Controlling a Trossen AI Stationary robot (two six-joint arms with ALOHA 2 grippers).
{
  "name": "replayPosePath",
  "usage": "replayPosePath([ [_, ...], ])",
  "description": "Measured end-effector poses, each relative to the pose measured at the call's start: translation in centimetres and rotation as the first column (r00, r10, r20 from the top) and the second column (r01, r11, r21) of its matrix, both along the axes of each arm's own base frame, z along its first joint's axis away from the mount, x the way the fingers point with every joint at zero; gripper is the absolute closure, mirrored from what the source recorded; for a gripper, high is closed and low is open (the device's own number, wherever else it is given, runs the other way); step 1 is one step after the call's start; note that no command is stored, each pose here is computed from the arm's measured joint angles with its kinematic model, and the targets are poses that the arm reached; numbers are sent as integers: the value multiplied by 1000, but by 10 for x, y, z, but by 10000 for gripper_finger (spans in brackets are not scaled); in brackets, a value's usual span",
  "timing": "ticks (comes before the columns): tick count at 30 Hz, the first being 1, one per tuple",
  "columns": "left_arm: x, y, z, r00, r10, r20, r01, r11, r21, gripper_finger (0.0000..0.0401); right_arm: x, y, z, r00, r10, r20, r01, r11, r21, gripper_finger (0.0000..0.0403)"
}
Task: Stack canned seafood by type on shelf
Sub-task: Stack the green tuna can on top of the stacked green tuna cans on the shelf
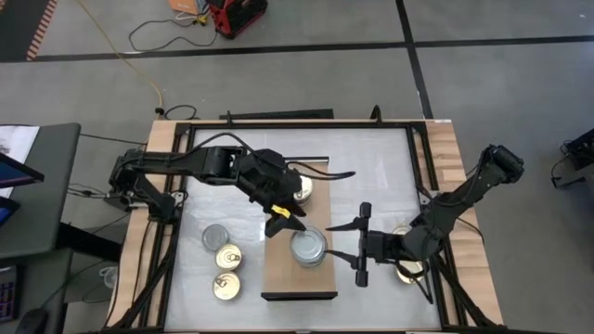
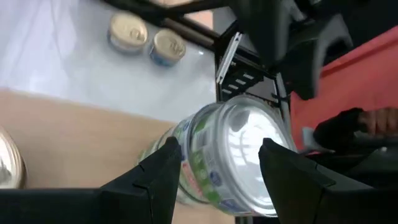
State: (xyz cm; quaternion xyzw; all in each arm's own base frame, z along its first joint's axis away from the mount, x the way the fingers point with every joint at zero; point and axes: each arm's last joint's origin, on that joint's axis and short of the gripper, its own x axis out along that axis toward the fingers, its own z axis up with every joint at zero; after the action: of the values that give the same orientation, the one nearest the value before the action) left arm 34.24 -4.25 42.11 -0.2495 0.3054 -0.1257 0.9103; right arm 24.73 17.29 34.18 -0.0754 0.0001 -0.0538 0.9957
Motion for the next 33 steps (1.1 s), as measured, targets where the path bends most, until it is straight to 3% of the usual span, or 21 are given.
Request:
replayPosePath([
  [3, -6, 0, 20, 995, -19, 100, 9, 995, 97, 195, -2, 3, 0, 1000, 9, -1, -9, 1000, -1, 159],
  [5, -13, -6, 31, 991, -23, 135, -8, 976, 219, 195, -5, 6, 0, 1000, 12, -2, -12, 1000, -8, 159],
  [9, -25, -35, 32, 990, -67, 120, -1, 870, 493, 195, -14, 12, 1, 999, -40, -4, 40, 998, -40, 159],
  [12, -34, -61, 28, 990, -99, 96, 19, 788, 615, 195, -20, 15, 3, 998, -61, -3, 61, 997, -37, 159],
  [21, -54, -112, 18, 985, -143, 95, 24, 664, 748, 195, -26, 21, 2, 999, -46, -8, 46, 999, -8, 159],
  [25, -49, -118, -7, 994, -90, 68, -7, 553, 833, 195, -26, 20, 2, 999, -49, -8, 49, 999, 0, 159],
  [28, -44, -120, -14, 992, -86, 92, -37, 499, 866, 195, -25, 19, 2, 999, -54, -9, 54, 999, 10, 159],
  [33, -41, -119, -13, 989, -90, 118, -60, 484, 873, 195, -25, 20, 2, 999, -51, -9, 51, 999, 11, 159],
])
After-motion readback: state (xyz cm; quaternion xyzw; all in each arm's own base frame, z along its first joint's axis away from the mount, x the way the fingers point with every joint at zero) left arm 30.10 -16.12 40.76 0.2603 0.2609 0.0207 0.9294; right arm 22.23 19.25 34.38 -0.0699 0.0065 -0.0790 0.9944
